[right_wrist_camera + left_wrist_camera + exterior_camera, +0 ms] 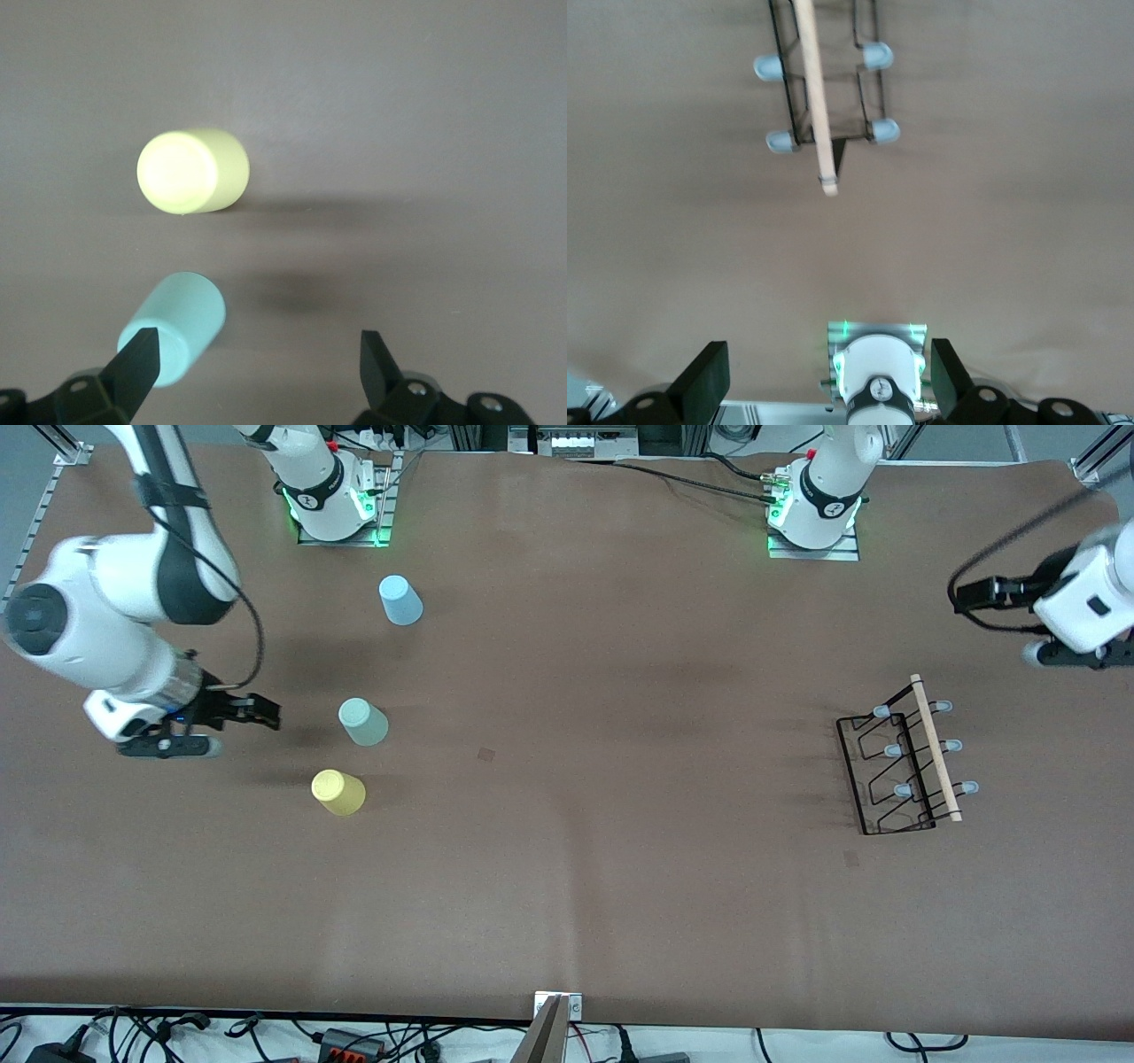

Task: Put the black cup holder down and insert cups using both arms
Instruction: 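Reach the right gripper to the teal cup while the left gripper reaches the rack, then grasp the rack handle with the left gripper and the teal cup with the right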

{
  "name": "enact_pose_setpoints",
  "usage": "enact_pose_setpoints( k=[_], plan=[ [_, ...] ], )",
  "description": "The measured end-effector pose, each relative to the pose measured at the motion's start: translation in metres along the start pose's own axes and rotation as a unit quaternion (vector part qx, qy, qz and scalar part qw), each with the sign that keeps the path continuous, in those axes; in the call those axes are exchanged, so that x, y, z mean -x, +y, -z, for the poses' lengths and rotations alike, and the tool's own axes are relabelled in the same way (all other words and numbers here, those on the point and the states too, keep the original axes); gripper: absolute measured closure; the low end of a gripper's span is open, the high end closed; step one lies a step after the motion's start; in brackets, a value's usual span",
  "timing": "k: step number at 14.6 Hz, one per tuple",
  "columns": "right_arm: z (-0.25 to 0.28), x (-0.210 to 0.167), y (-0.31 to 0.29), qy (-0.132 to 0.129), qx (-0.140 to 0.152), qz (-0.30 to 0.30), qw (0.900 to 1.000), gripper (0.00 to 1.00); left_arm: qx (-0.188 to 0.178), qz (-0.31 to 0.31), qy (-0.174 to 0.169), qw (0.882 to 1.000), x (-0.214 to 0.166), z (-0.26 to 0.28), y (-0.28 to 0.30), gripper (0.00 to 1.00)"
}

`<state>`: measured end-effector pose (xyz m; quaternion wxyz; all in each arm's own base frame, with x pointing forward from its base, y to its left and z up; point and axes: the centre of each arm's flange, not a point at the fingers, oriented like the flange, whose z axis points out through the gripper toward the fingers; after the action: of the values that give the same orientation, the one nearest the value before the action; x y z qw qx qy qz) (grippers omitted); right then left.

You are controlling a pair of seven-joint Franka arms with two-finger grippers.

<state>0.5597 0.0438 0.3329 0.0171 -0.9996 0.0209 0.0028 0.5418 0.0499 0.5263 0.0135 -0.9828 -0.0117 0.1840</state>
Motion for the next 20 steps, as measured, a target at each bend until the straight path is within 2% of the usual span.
enact_pose_setpoints(
  k=[3,6,8,11,12,13,14,15,16,17,20],
  plan=[
    [-0.034,0.02,-0.045,0.001,-0.004,-0.044,0.999,0.0,0.003,0.002,0.051,0.999,-0.056,-0.041,-0.016,0.0],
    [-0.049,0.027,-0.068,0.001,-0.007,-0.047,0.999,0.0,-0.001,-0.005,0.11,0.994,-0.086,-0.084,-0.009,0.01],
    [-0.061,0.032,-0.068,0.0,-0.007,-0.047,0.999,0.0,-0.001,-0.008,0.127,0.992,-0.091,-0.112,-0.007,0.03],
    [-0.08,0.045,-0.064,-0.004,-0.006,-0.048,0.999,0.0,0.0,-0.007,0.131,0.991,-0.091,-0.137,-0.008,0.05],
    [-0.084,0.048,-0.063,-0.004,-0.006,-0.049,0.999,0.0,0.0,-0.006,0.136,0.991,-0.09,-0.143,-0.008,0.1],
    [-0.086,0.05,-0.062,-0.005,-0.005,-0.052,0.999,0.0,0.0,-0.006,0.142,0.99,-0.089,-0.151,-0.008,0.1],
    [-0.087,0.051,-0.062,-0.004,-0.006,-0.055,0.998,0.0,-0.001,-0.007,0.148,0.989,-0.088,-0.159,-0.007,0.14],
    [-0.087,0.051,-0.063,-0.002,-0.006,-0.056,0.998,0.0,-0.001,-0.007,0.152,0.988,-0.087,-0.167,-0.006,0.24],
    [-0.087,0.051,-0.065,0.0,-0.007,-0.056,0.998,0.0,-0.001,-0.008,0.155,0.988,-0.087,-0.173,-0.005,0.24],
    [-0.089,0.051,-0.067,0.002,-0.009,-0.058,0.998,0.0,-0.001,-0.008,0.156,0.988,-0.086,-0.176,-0.005,0.28],
    [-0.102,0.053,-0.079,0.005,-0.012,-0.061,0.998,0.0,-0.001,-0.008,0.157,0.988,-0.085,-0.176,-0.005,0.6]
  ],
)
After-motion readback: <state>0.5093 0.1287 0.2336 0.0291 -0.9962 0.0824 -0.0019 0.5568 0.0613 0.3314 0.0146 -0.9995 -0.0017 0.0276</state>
